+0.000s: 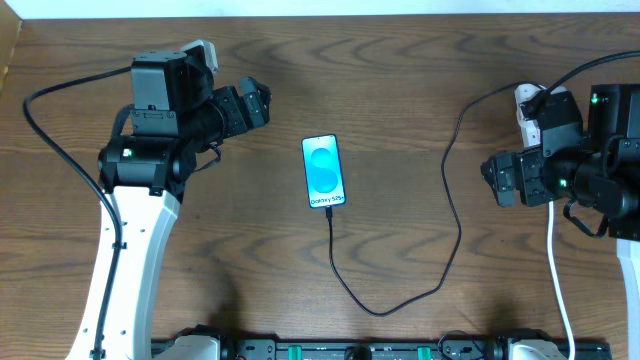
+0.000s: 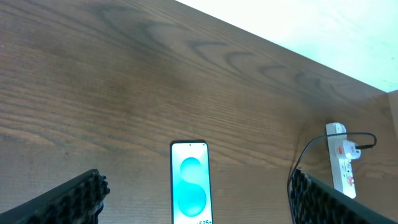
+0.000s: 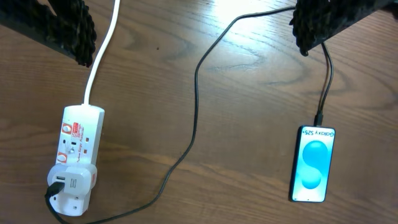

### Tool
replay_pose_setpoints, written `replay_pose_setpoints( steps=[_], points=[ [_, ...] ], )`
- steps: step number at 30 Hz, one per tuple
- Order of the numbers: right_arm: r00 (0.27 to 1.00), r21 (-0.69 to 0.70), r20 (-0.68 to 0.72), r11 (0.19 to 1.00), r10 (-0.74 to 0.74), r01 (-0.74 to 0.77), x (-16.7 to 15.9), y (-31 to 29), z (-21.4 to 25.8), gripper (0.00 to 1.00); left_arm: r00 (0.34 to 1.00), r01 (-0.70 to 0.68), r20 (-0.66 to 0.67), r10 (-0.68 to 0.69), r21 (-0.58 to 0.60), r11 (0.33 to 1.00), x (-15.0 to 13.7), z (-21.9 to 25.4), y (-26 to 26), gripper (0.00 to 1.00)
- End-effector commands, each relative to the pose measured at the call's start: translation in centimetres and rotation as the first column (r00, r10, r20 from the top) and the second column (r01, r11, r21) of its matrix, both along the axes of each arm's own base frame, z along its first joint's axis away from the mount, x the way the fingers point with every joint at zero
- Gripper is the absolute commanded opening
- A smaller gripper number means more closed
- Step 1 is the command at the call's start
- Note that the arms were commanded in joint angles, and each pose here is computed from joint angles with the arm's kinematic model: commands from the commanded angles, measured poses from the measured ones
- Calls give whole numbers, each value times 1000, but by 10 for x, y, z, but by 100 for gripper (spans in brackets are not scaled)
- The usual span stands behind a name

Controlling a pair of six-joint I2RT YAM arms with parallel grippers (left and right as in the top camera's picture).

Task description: Plug charger to phone and switch on socket

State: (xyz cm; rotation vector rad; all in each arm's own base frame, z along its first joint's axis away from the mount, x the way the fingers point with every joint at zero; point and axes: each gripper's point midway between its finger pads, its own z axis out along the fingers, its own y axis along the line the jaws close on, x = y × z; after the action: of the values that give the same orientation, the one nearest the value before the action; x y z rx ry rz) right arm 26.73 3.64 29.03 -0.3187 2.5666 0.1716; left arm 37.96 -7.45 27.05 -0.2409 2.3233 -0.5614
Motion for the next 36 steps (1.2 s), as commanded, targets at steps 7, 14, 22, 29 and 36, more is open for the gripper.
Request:
replay_pose_setpoints(
  steps=[7, 14, 22, 29, 36],
  points=[
    [1000, -17, 9, 1000, 15, -14, 0, 0, 1, 99, 1000, 0, 5, 0, 14, 1000, 0, 0, 2, 96],
    [999, -10, -27, 1000, 19, -19, -8, 1, -3, 99, 1000, 0, 5, 0, 14, 1000, 0, 0, 2, 96],
    [1000, -53, 7, 999, -7, 7, 0, -7, -1, 99, 1000, 0, 5, 0, 14, 1000, 0, 0, 2, 96],
    [983, -77, 184, 997, 16, -2, 23, -8, 8, 99, 1000, 0, 5, 0, 14, 1000, 0, 0, 2, 96],
    [871, -177, 474, 983, 128, -48, 9, -8, 2, 99, 1000, 0, 5, 0, 14, 1000, 0, 0, 2, 96]
  ],
)
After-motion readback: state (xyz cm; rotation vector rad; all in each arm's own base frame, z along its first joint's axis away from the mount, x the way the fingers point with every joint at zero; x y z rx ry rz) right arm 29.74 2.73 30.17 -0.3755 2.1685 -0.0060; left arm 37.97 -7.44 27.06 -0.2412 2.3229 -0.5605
